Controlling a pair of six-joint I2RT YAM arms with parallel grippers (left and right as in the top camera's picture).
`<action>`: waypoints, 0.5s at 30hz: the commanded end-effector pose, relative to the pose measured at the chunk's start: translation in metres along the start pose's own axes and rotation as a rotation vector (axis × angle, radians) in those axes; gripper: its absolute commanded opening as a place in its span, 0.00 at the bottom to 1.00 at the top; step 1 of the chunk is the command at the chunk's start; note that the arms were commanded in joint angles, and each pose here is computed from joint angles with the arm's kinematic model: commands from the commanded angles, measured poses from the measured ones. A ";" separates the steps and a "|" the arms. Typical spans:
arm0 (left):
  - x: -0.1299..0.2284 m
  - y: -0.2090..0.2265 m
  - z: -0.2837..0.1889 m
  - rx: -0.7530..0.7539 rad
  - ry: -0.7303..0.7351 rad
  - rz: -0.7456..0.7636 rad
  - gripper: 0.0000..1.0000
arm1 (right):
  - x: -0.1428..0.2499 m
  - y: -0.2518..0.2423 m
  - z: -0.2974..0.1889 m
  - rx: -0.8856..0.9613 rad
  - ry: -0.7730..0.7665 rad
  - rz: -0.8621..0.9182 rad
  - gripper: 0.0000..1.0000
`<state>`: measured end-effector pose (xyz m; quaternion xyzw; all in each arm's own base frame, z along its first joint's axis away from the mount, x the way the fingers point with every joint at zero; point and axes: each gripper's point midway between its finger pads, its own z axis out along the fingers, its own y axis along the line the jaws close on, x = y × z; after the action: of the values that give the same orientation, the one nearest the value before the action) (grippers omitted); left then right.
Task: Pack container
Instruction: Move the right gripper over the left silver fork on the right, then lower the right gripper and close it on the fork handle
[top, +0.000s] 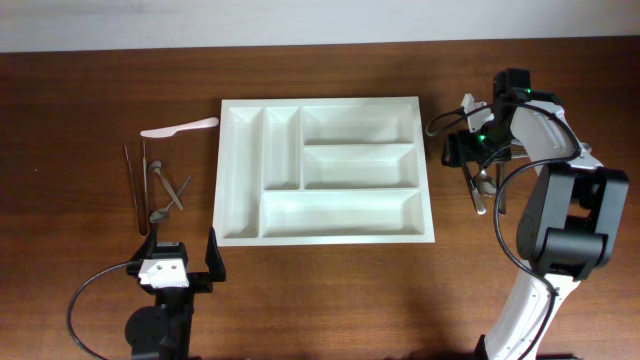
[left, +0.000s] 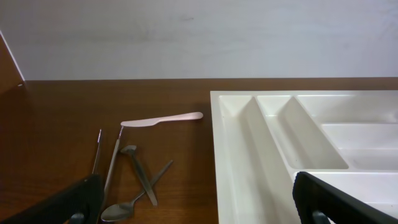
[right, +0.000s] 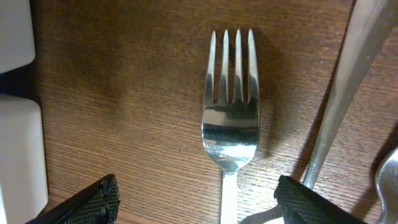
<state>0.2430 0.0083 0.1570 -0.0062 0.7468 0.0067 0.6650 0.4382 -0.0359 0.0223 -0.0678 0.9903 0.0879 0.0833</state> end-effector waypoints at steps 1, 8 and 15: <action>0.001 -0.003 0.000 0.014 -0.005 0.016 0.99 | -0.004 -0.005 0.002 0.019 -0.010 0.047 0.80; 0.001 -0.003 0.000 0.014 -0.005 0.016 0.99 | -0.006 -0.015 0.002 0.074 -0.016 0.086 0.77; 0.001 -0.003 0.000 0.014 -0.005 0.016 0.99 | -0.003 -0.015 0.007 0.072 -0.010 0.086 0.77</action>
<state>0.2430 0.0083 0.1570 -0.0062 0.7468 0.0067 0.6650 0.4476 -0.0464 0.0214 -0.0293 0.9930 0.0614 0.0964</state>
